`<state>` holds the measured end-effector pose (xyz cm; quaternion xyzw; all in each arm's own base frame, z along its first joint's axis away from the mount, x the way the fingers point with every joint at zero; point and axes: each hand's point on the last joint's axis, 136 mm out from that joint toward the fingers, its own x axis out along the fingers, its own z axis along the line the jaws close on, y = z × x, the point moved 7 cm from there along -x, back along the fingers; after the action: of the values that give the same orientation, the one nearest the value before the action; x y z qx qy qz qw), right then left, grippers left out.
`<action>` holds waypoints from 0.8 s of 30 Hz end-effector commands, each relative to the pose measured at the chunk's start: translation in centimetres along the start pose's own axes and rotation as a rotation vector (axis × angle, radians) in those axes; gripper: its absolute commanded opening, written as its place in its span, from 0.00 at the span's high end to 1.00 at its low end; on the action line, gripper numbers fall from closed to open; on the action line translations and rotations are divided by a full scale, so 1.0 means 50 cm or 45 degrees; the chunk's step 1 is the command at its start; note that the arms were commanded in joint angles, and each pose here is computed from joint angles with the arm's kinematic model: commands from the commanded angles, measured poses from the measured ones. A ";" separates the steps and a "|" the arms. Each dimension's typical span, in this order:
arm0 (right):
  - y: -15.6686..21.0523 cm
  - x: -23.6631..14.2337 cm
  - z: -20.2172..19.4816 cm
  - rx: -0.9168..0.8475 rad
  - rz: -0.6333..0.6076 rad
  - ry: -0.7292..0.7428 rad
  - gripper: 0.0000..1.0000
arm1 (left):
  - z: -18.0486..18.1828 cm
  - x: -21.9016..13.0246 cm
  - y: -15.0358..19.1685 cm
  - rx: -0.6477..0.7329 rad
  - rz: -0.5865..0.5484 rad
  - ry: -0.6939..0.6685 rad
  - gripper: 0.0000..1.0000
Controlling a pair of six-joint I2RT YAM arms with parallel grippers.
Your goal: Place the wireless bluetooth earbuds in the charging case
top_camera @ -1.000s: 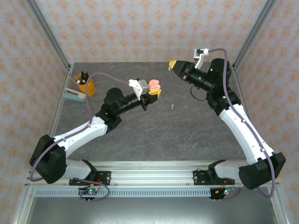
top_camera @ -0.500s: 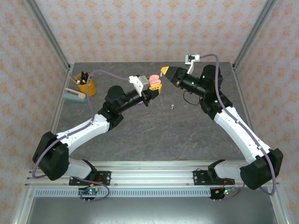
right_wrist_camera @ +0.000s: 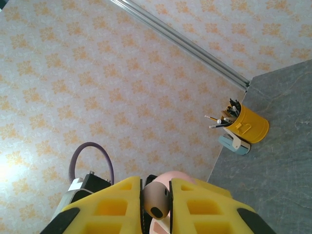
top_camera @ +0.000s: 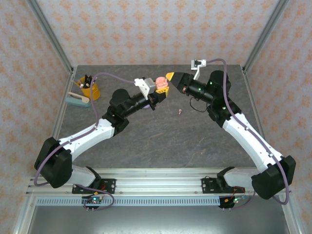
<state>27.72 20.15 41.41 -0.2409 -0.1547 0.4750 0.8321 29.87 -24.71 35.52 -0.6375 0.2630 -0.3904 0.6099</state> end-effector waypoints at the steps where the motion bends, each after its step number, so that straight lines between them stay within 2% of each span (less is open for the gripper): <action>1: 0.005 -0.010 0.030 -0.046 -0.002 -0.080 0.82 | -0.003 0.007 -0.037 0.033 -0.084 -0.005 1.00; 14: 0.022 -0.003 0.002 -0.028 0.046 -0.021 0.82 | -0.003 0.007 -0.042 0.034 -0.086 -0.001 1.00; 24: 0.044 -0.011 -0.021 -0.115 0.143 0.099 0.83 | -0.003 0.004 -0.043 0.047 -0.079 -0.009 1.00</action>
<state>27.36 20.36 39.79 -0.2778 -0.1406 0.4840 0.8178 29.85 -24.98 35.04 -0.6352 0.2762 -0.3818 0.6119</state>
